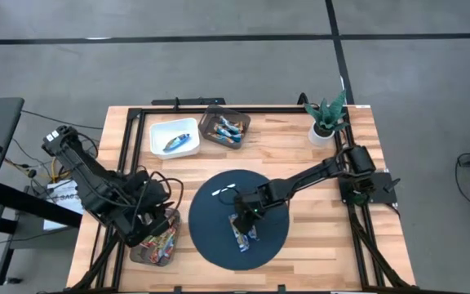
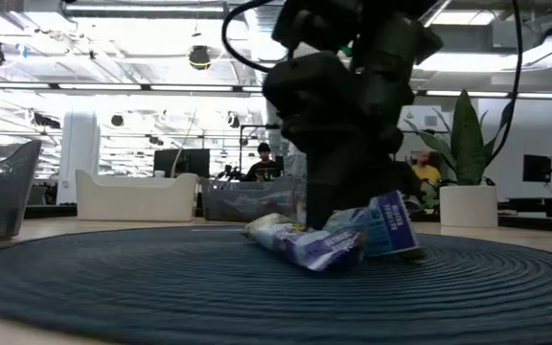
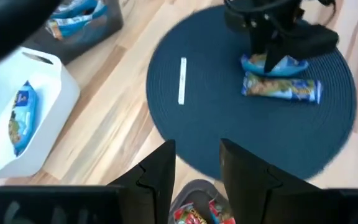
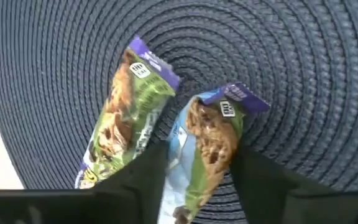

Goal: Pick and place Granola Bars by type
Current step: Put the blue granola bar into the white bin

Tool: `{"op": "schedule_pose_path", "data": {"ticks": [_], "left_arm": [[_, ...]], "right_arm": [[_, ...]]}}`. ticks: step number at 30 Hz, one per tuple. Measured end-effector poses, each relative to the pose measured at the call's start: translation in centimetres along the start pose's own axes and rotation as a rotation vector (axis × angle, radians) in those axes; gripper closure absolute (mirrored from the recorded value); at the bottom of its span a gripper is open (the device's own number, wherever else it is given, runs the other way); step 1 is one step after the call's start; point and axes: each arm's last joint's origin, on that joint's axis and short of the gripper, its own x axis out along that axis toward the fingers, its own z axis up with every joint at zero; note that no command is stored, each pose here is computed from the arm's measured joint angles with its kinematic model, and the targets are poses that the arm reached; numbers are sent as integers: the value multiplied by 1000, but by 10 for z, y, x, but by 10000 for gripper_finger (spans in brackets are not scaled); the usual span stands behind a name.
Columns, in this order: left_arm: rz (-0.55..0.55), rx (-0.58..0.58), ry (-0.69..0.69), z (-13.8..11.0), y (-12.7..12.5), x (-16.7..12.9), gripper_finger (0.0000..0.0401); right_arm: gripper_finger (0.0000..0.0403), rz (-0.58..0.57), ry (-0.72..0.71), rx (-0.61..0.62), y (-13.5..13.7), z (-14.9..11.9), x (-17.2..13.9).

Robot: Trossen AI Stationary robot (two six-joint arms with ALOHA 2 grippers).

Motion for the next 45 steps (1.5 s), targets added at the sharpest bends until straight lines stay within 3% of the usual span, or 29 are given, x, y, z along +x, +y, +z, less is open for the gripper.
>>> {"op": "schedule_pose_path", "data": {"ticks": [7,12,18,25,30,40,45], "left_arm": [[-19,-14,-54,1,10,-10,283],[-2,-35,-97,2,11,-10,283],[24,-191,-200,6,12,-10,283],[61,-398,-326,11,18,-9,277],[62,-531,-368,20,20,-4,251],[6,-679,-477,50,13,8,150],[-17,-723,-538,69,12,12,132]], "right_arm": [[340,5,-12,-2,4,7,-4],[371,45,-37,-32,11,18,-13],[371,112,-125,-61,21,37,-48],[375,212,-404,-156,36,68,-128],[378,257,-576,-246,41,84,-181],[378,247,-653,-336,29,91,-217],[376,298,-669,-386,31,89,-227]]}}
